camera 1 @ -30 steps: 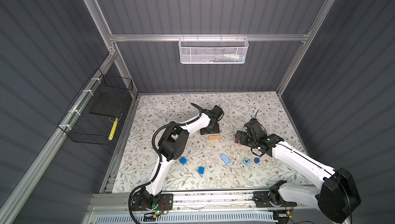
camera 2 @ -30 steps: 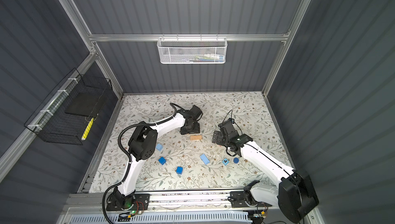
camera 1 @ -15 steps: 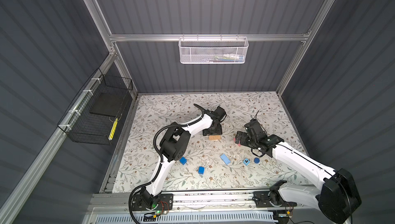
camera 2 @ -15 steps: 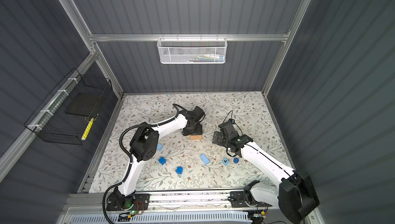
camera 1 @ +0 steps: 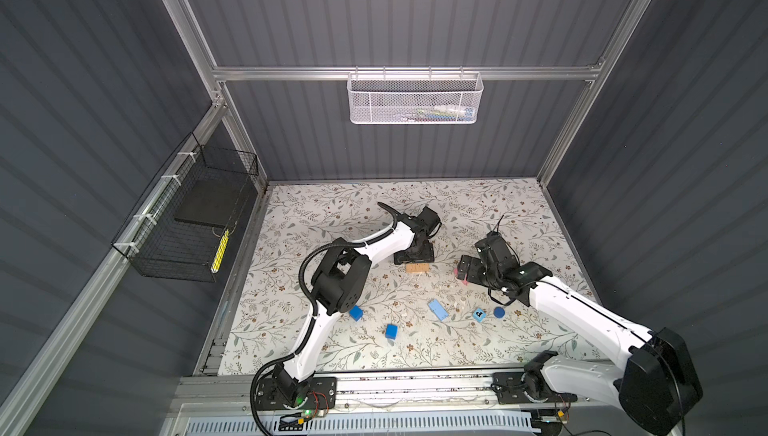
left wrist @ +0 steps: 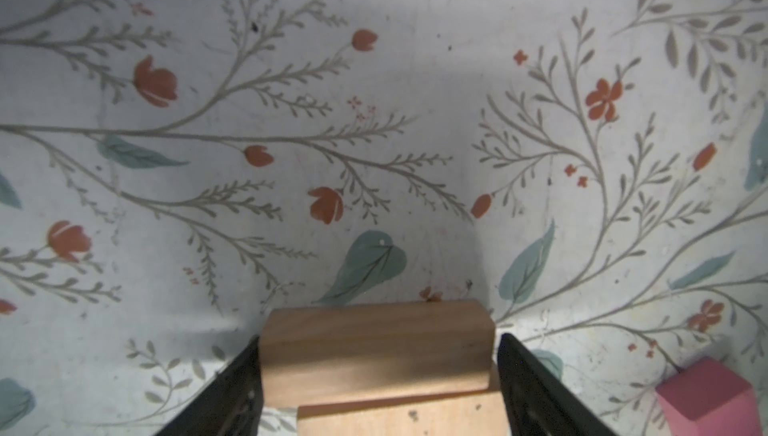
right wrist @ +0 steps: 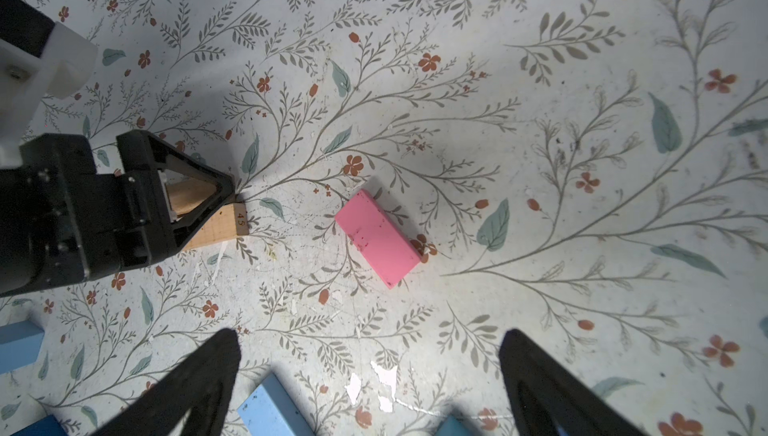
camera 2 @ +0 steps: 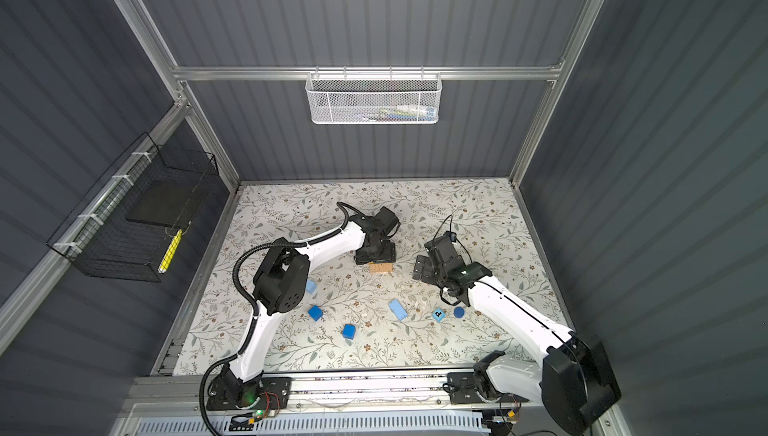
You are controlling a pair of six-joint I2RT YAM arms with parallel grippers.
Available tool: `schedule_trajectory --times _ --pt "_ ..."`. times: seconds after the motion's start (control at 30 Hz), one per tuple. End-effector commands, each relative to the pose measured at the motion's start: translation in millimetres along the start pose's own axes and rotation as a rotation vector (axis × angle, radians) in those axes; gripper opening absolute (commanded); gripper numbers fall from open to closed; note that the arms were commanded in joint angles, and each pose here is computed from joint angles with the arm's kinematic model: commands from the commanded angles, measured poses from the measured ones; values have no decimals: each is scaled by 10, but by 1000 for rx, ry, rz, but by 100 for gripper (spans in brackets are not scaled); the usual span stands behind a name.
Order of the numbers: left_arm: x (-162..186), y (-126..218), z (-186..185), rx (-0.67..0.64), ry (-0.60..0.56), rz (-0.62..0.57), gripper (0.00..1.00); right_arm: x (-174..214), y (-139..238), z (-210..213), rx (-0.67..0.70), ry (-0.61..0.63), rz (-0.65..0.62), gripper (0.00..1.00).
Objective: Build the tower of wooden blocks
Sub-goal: 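Lift the wooden block with the left gripper over the placed wooden block, then lower the wooden block onto the placed block and open the left gripper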
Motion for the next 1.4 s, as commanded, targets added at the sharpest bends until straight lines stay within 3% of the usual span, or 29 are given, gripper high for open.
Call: schedule_trajectory --times 0.0,0.17,1.1,1.37 --pt "151 -192 -33 8 -19 81 90 24 -10 -49 14 -9 2 99" --pt "139 -158 -39 11 -23 73 100 22 -10 -51 15 -10 1 99" --pt "-117 905 8 76 -84 -167 100 -16 -45 300 -148 -4 55 95" --pt "-156 1163 678 260 63 -255 99 92 -235 592 -291 17 154 84"
Point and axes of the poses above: each gripper's point midway between its finger pads, its own y axis back along the fingers, its own z axis along the line the jaws close on, x = y × z, the point moved 5 cm from there along y, back along the fingers, and after that the axes turned 11 degrees about -y, right-handed, at the moved point
